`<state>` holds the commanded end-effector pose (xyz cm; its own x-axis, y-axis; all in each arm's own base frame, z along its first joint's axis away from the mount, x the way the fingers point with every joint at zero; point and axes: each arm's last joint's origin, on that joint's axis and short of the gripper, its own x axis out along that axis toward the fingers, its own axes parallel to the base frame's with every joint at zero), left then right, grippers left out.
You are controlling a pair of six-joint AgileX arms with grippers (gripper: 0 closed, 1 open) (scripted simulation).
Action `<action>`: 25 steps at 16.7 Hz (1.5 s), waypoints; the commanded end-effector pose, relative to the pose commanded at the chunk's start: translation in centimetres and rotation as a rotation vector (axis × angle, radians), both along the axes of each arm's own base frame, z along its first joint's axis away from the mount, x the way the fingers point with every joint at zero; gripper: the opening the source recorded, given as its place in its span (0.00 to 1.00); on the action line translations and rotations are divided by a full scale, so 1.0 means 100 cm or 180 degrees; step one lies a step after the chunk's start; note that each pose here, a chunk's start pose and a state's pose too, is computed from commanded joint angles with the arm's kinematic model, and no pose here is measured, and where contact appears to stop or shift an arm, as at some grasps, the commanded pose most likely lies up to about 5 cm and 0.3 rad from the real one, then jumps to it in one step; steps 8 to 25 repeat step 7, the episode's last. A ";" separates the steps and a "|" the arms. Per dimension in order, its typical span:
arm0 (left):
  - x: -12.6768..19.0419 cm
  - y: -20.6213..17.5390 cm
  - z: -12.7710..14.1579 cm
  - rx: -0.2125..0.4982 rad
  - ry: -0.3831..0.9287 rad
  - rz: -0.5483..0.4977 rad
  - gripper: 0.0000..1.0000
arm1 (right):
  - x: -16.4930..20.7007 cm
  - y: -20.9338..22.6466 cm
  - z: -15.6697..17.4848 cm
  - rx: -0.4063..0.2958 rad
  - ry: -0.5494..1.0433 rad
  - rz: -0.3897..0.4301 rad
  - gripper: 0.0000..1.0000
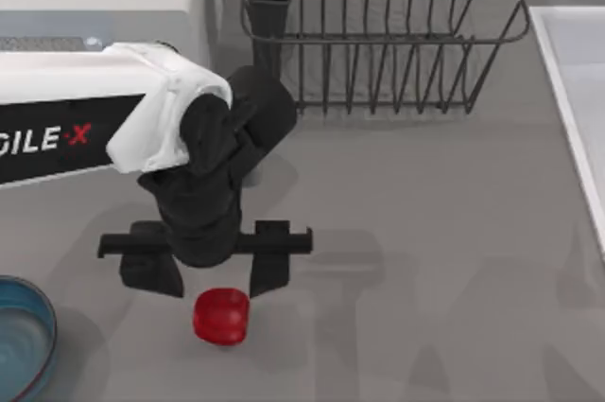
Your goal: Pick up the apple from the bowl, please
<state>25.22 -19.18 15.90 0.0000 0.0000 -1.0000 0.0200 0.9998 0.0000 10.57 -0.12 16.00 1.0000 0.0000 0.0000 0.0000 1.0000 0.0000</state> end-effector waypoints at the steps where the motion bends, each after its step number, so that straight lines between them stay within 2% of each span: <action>1: 0.000 0.000 0.000 0.0000 0.0000 0.0000 0.98 | 0.000 0.000 0.000 0.0000 0.0000 0.0000 1.00; 25: 0.000 0.000 0.000 0.0000 0.0000 0.0000 1.00 | 0.000 0.000 0.000 0.0000 0.0000 0.0000 1.00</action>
